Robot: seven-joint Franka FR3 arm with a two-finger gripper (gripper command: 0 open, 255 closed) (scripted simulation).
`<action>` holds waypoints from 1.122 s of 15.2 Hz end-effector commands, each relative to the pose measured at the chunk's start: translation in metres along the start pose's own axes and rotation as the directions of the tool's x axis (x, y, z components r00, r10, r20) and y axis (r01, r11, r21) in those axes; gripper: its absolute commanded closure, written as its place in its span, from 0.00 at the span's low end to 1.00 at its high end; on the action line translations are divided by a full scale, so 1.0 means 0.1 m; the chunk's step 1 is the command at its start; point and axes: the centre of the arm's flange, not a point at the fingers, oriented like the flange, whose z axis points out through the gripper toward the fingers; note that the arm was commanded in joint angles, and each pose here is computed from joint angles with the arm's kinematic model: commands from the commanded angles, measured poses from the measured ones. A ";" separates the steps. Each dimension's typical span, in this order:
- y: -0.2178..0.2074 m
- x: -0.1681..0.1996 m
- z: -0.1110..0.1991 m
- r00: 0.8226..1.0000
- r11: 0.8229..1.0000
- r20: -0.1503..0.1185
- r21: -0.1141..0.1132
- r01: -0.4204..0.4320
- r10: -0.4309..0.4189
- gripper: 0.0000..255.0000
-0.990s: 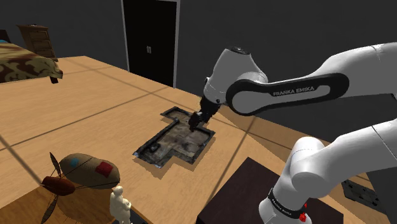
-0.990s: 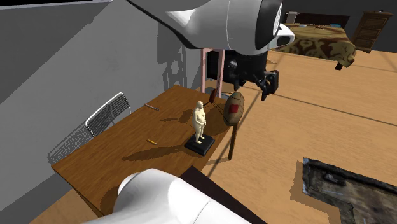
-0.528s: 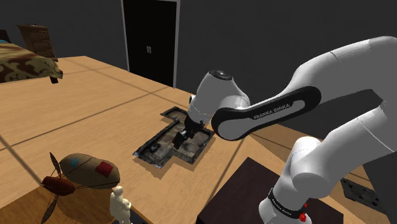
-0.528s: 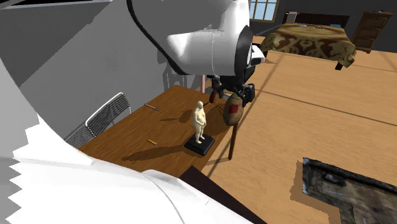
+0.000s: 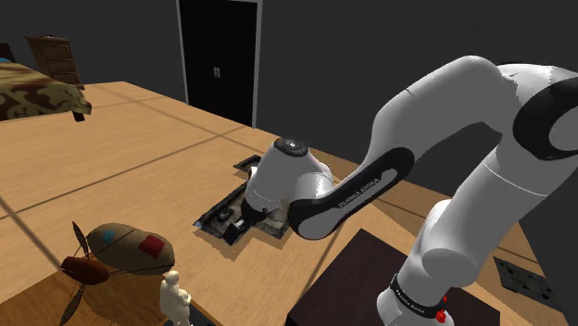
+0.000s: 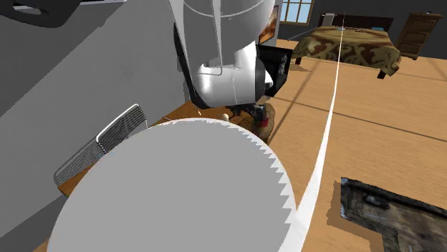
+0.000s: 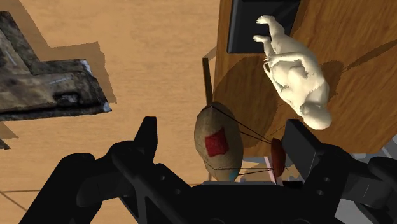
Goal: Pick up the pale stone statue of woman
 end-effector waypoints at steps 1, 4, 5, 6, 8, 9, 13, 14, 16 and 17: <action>-0.13 -0.03 0.21 1.000 1.000 -0.008 0.014 0.013 -0.013 0.00; -0.37 -0.03 0.50 0.999 0.999 -0.019 0.029 0.033 -0.033 0.00; -0.45 -0.03 0.60 0.999 0.999 -0.022 0.034 0.040 -0.039 0.00; -0.53 -0.04 0.70 0.999 0.998 -0.026 0.040 0.047 -0.046 0.00; -0.69 -0.04 0.89 0.998 0.997 -0.033 0.050 0.060 -0.058 0.00; -0.78 -0.05 0.99 0.997 0.996 -0.037 0.055 0.067 -0.065 0.00; -1.11 -0.06 1.37 0.995 0.993 -0.052 0.075 0.094 -0.090 0.00; -1.20 -0.07 1.46 0.994 0.992 -0.056 0.080 0.100 -0.096 0.00; -1.35 -0.07 1.63 0.992 0.990 -0.064 0.089 0.113 -0.107 0.00; -1.35 -0.09 1.68 0.992 0.990 -0.064 0.089 0.113 -0.107 0.00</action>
